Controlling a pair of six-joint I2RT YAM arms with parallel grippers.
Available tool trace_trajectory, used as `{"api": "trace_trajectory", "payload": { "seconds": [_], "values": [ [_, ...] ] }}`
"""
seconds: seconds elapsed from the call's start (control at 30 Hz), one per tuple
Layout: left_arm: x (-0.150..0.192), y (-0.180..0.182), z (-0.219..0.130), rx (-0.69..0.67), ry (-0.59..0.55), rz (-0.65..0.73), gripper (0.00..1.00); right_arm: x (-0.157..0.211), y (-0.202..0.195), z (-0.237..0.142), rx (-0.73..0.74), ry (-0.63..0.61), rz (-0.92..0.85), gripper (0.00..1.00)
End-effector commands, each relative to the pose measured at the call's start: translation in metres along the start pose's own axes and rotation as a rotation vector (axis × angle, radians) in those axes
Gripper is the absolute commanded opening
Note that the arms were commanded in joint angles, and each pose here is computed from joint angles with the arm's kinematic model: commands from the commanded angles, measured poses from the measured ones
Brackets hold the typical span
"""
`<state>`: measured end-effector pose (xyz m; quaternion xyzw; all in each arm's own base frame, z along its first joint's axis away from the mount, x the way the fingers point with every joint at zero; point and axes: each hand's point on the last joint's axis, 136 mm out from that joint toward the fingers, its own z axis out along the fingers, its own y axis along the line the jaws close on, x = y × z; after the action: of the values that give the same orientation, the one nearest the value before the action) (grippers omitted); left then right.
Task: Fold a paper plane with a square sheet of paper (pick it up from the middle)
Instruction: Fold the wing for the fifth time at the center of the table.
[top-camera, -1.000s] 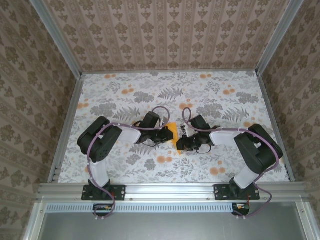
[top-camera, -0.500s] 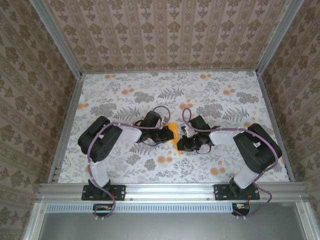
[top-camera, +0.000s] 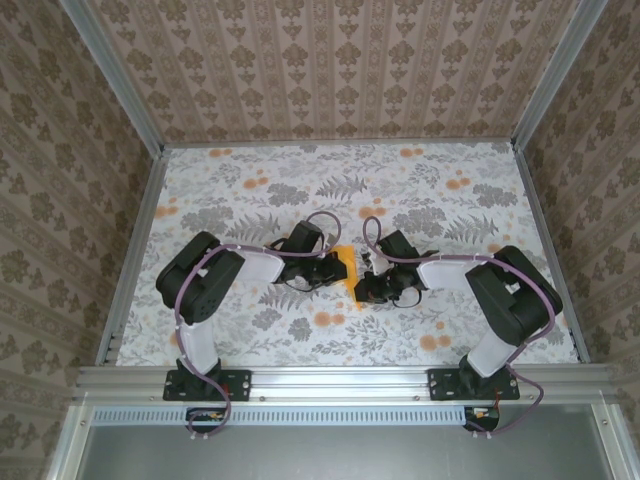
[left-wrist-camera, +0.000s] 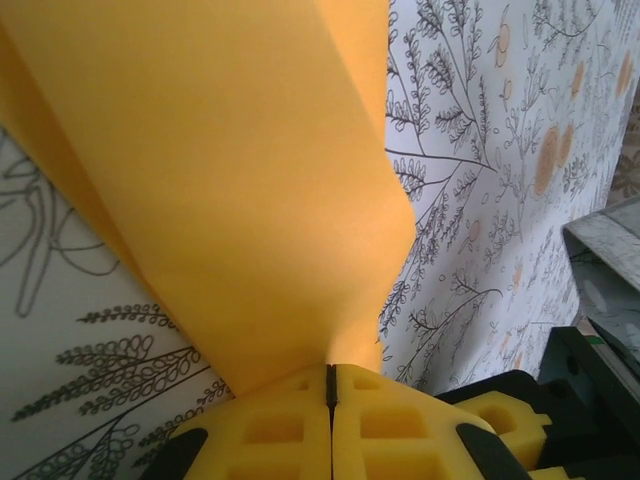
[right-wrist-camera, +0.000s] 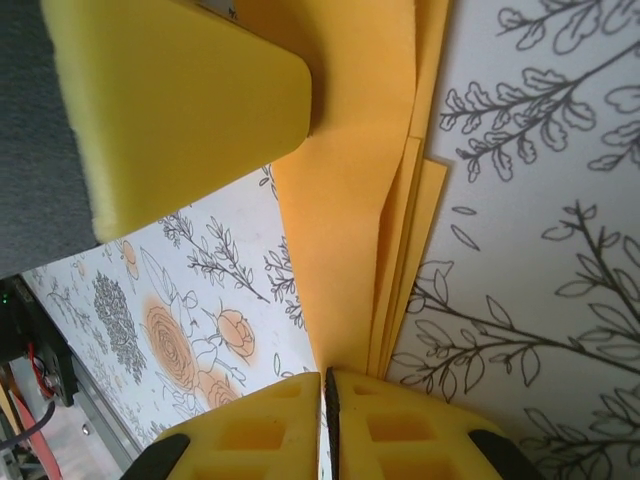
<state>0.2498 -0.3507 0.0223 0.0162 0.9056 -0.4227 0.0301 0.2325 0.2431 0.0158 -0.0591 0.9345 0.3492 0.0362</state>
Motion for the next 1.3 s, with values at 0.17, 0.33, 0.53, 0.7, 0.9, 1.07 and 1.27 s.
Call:
{"api": "trace_trajectory", "payload": {
  "seconds": [0.17, 0.33, 0.53, 0.7, 0.9, 1.07, 1.27],
  "values": [
    [0.009, 0.024, 0.007, -0.104, 0.039, -0.013, 0.07, -0.02, 0.014, -0.001, 0.039, -0.009, -0.024, 0.1],
    [0.009, 0.023, 0.007, -0.111, 0.039, -0.009, 0.07, -0.013, 0.005, 0.008, 0.065, 0.021, -0.01, 0.09],
    [0.01, 0.03, 0.006, -0.142, 0.04, -0.022, 0.06, 0.008, -0.009, 0.01, 0.09, 0.061, 0.014, 0.09],
    [0.011, 0.035, 0.007, -0.161, 0.04, -0.035, 0.06, 0.034, -0.023, 0.007, 0.112, 0.099, 0.038, 0.09],
    [0.013, 0.039, 0.009, -0.169, 0.045, -0.044, 0.05, 0.065, -0.032, -0.002, 0.131, 0.137, 0.067, 0.09],
    [0.012, 0.038, 0.009, -0.167, 0.045, -0.043, 0.05, 0.078, -0.035, -0.011, 0.144, 0.146, 0.075, 0.09],
    [0.009, 0.031, 0.009, -0.145, 0.046, -0.023, 0.05, 0.039, -0.001, -0.032, 0.099, -0.003, 0.003, 0.1]
  ]
}}
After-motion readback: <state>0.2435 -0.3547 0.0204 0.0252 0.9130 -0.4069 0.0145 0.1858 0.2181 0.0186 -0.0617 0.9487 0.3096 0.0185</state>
